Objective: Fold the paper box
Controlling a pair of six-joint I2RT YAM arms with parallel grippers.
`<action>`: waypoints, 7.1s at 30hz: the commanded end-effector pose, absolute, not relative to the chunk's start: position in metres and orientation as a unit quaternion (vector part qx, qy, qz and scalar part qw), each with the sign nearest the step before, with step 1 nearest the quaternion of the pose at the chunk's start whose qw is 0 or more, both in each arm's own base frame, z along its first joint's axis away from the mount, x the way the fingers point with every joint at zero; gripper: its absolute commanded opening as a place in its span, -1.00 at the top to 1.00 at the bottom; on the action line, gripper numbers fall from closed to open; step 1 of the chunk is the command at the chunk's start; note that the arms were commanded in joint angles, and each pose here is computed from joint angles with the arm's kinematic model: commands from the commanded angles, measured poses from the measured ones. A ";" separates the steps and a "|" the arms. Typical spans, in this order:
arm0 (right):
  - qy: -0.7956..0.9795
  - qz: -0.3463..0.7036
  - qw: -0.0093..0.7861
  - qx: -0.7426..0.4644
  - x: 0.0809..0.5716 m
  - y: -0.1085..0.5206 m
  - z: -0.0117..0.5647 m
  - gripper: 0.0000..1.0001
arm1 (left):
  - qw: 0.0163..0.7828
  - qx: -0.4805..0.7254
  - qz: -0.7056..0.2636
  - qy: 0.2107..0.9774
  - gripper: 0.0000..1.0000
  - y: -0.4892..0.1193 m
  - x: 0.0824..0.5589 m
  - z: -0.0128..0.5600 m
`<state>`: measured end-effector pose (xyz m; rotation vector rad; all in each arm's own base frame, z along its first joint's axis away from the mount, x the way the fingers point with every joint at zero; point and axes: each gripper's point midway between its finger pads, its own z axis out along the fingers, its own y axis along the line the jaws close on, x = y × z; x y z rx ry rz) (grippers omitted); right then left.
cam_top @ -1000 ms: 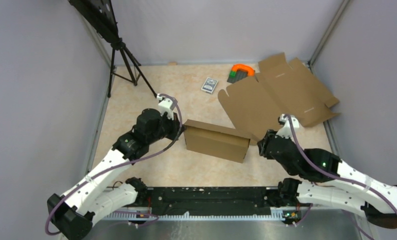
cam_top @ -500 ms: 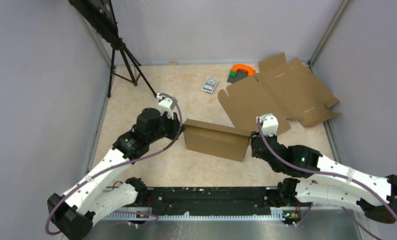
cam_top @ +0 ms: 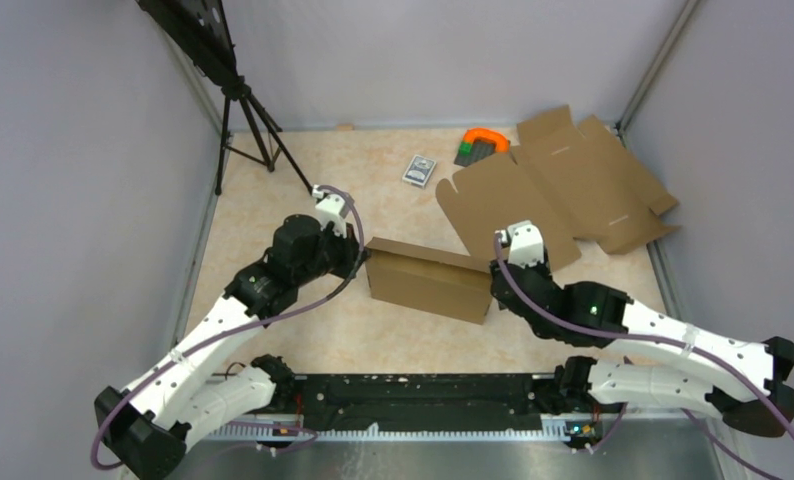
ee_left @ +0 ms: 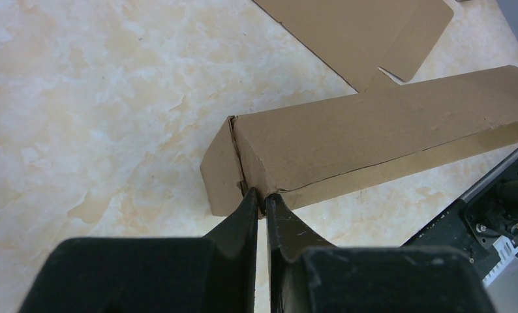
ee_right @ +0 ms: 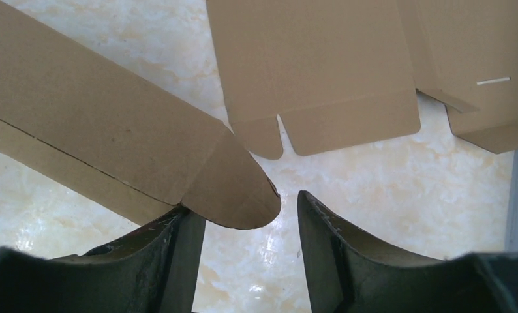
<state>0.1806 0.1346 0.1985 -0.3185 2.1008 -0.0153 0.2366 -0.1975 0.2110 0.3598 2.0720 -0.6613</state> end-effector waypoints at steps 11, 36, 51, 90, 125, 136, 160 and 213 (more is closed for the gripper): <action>0.848 0.062 0.511 -0.129 0.181 0.157 0.224 1.00 | 0.466 0.149 -0.293 0.822 0.85 -0.207 0.239 0.234; 0.876 0.144 0.456 -0.067 0.163 0.176 0.218 1.00 | 0.457 0.130 -0.285 0.832 0.02 -0.189 0.217 0.232; 0.876 0.138 0.455 -0.078 0.164 0.178 0.217 1.00 | 0.439 0.122 -0.365 0.812 0.05 -0.190 0.174 0.267; 0.875 0.144 0.455 -0.081 0.163 0.179 0.219 1.00 | 0.495 0.207 -0.387 0.750 1.00 -0.378 0.167 0.243; 0.880 0.150 0.446 -0.059 0.160 0.177 0.222 1.00 | 0.437 0.245 -0.381 0.777 1.00 -0.395 0.152 0.195; 0.877 0.161 0.451 -0.042 0.159 0.173 0.228 1.00 | 0.431 0.251 -0.379 0.780 1.00 -0.398 0.149 0.191; 0.879 0.165 0.444 -0.047 0.158 0.178 0.239 1.00 | 0.423 0.258 -0.373 0.785 1.00 -0.403 0.146 0.186; 0.891 0.198 0.409 -0.026 0.164 0.189 0.250 1.00 | 0.412 0.265 -0.355 0.796 1.00 -0.405 0.146 0.179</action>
